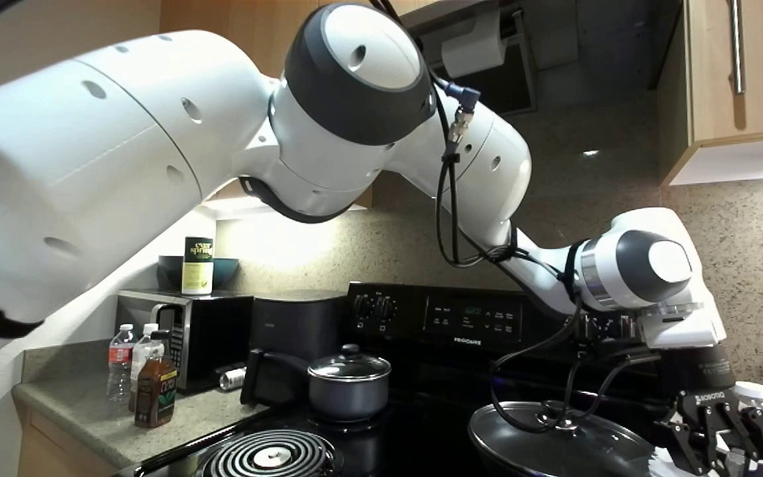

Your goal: Wipe the pot with the paper towel

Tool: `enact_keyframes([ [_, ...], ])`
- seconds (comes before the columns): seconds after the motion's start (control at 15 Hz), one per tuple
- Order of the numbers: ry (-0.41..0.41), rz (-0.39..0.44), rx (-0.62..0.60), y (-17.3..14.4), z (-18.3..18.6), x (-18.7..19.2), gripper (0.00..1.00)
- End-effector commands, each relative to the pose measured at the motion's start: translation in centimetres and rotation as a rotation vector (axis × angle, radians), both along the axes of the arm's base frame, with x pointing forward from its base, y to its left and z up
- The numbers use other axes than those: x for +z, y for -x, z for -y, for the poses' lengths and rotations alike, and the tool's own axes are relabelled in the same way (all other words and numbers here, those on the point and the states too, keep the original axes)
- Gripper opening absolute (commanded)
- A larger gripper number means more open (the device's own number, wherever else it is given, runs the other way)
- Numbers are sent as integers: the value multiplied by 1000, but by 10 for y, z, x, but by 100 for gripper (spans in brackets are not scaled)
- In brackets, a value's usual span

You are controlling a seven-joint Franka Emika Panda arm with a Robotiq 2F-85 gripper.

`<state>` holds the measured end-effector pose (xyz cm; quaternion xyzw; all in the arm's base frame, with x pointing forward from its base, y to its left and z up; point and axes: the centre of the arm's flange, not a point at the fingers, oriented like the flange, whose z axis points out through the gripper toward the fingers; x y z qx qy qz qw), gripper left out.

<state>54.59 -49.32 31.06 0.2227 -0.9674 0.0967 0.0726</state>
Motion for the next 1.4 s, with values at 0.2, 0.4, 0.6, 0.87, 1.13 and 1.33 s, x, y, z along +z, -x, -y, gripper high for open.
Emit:
enact_keyframes([
  [0.2,127,-3,-206,-5,35,5,2],
  [0.4,191,24,-306,-2,41,19,2],
  [0.6,260,52,-432,5,51,35,2],
  [0.87,350,99,-607,15,72,52,2],
  [1.13,421,140,-779,24,83,65,2],
  [1.33,433,170,-807,28,86,84,2],
])
